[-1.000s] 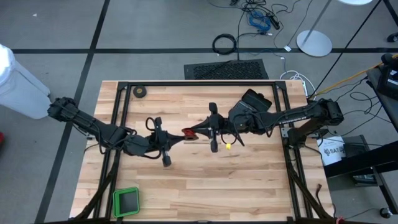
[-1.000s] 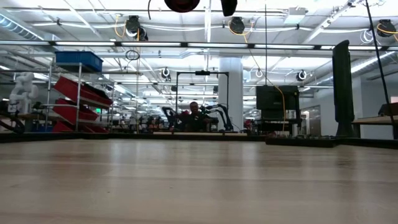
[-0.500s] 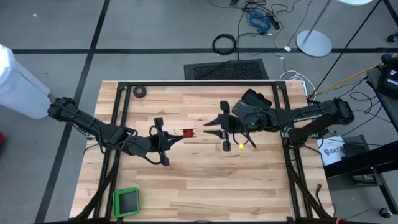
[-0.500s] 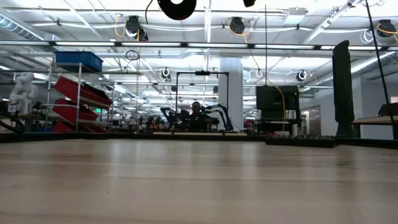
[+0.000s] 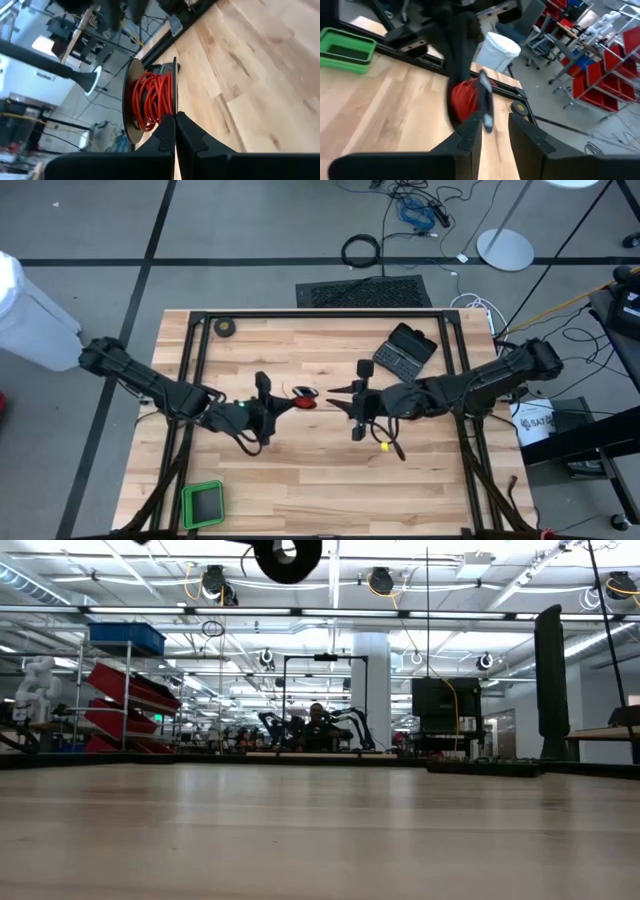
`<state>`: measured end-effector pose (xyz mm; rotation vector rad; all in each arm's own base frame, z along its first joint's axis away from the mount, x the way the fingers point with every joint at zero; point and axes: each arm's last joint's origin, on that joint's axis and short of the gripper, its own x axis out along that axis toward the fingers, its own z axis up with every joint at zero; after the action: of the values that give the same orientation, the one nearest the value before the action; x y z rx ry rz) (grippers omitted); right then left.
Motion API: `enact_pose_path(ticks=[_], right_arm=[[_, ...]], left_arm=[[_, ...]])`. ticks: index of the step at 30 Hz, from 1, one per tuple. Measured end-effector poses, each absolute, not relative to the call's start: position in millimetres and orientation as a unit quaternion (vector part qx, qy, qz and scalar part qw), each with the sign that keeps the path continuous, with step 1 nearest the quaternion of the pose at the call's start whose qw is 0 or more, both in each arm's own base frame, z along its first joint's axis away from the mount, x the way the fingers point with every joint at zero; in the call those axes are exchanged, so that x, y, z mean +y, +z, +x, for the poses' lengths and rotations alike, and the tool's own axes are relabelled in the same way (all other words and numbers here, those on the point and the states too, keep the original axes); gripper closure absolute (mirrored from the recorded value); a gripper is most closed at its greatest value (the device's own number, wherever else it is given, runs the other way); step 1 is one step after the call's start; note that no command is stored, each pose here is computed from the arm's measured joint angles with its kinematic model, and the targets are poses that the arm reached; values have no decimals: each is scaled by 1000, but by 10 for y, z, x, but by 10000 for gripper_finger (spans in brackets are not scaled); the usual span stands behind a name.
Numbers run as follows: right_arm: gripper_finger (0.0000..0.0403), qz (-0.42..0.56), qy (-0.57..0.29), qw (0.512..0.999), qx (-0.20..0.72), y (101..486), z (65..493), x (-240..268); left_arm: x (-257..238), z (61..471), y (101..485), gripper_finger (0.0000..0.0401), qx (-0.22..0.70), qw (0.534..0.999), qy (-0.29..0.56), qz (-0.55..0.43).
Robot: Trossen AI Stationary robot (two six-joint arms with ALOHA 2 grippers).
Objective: Coil cords
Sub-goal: Coil the red wire into the spool
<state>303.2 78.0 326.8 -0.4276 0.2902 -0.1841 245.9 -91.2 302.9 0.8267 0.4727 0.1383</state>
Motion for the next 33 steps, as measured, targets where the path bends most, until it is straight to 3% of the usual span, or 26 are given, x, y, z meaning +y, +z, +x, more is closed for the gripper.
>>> enact_pose_path(ticks=[10,25,33], right_arm=[[300,-255,-92,947,171,3051,3197,833],[301,-306,-125,923,198,2919,3268,859],[354,-311,-122,921,199,2918,3268,862]], left_arm=[[-973,2648,2766,401,278,826,83,483],[-998,2701,2828,401,242,848,101,460],[-1001,2703,2830,401,240,850,98,459]])
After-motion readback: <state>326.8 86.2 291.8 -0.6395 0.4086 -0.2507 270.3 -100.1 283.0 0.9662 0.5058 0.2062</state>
